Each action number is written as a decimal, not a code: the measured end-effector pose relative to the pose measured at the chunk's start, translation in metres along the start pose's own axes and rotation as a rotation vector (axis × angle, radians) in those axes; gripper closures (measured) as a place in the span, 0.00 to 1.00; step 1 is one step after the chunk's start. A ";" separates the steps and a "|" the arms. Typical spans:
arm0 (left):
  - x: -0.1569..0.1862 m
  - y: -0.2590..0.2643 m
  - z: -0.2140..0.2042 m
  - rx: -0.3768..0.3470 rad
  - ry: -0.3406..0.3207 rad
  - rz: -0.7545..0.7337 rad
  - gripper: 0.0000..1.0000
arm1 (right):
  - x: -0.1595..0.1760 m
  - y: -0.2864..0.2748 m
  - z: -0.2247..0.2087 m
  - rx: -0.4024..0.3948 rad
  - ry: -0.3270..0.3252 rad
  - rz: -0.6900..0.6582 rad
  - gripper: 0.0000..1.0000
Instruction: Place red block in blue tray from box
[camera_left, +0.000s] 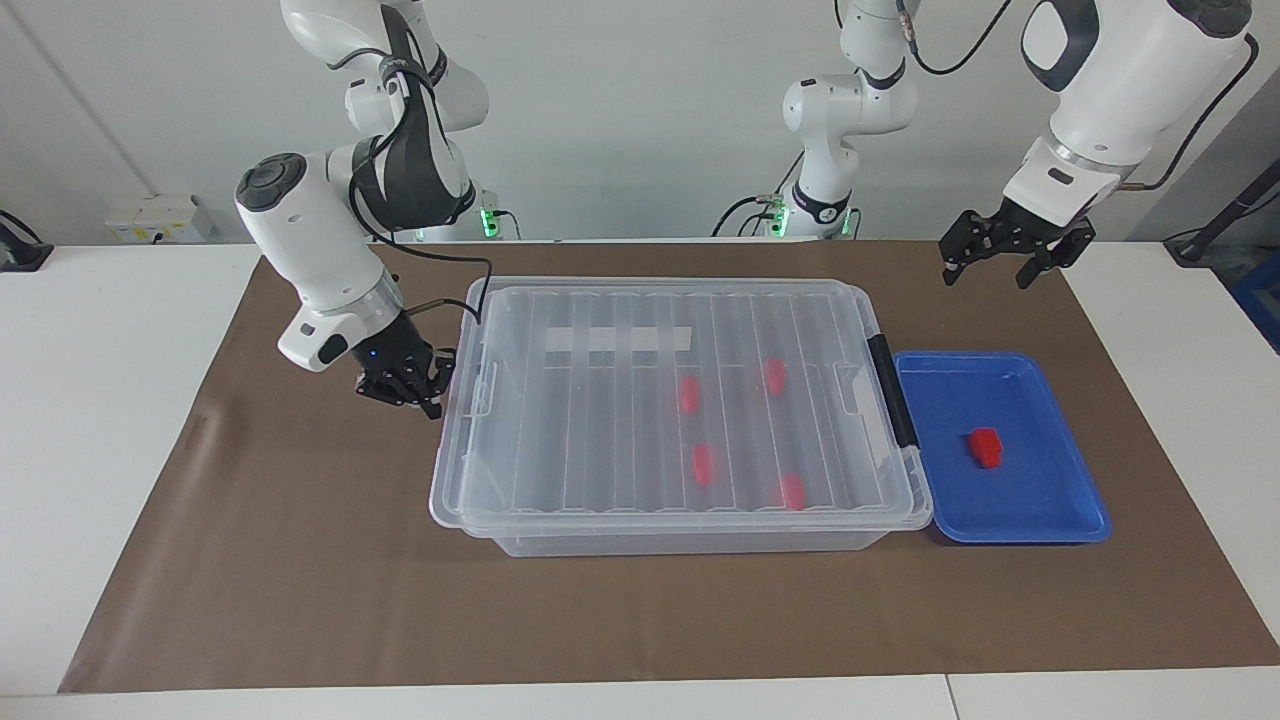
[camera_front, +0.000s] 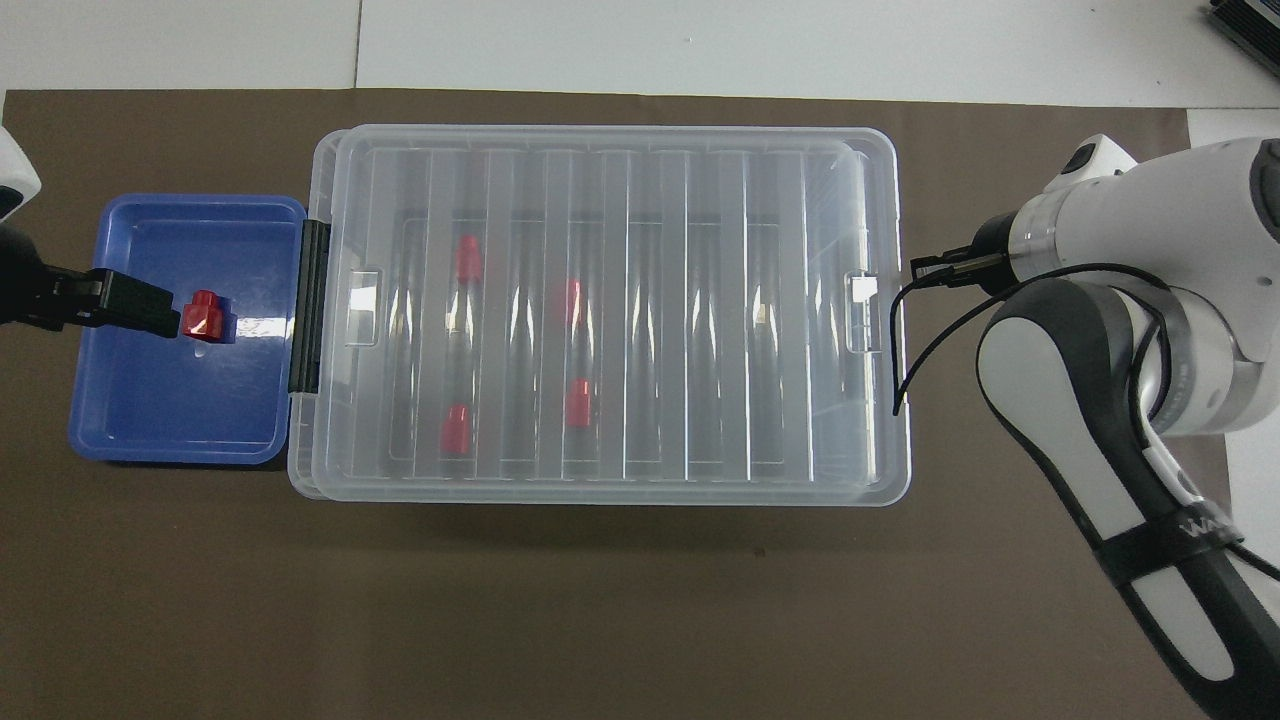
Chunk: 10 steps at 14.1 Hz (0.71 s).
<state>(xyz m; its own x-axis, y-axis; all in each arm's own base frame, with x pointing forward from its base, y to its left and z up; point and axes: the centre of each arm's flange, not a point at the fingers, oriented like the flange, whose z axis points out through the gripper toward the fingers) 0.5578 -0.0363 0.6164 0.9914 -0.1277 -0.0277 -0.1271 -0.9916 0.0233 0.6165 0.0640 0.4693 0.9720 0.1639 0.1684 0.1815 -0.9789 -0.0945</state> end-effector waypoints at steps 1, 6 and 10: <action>0.000 -0.001 0.000 0.000 0.000 -0.002 0.00 | 0.000 0.009 -0.011 -0.032 -0.021 0.002 0.99; 0.000 0.003 0.000 0.000 0.001 0.002 0.00 | -0.018 0.023 -0.088 -0.146 -0.146 0.182 0.89; 0.000 0.001 -0.001 0.000 0.001 -0.003 0.00 | -0.052 0.029 -0.144 -0.145 -0.200 0.262 0.43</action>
<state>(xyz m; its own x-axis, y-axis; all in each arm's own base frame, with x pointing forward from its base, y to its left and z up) 0.5572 -0.0375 0.6170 0.9918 -0.1248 -0.0268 -0.1242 -0.9920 0.0229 0.5494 0.0095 0.5992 0.9953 -0.0882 -0.0398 -0.0869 -0.9957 0.0336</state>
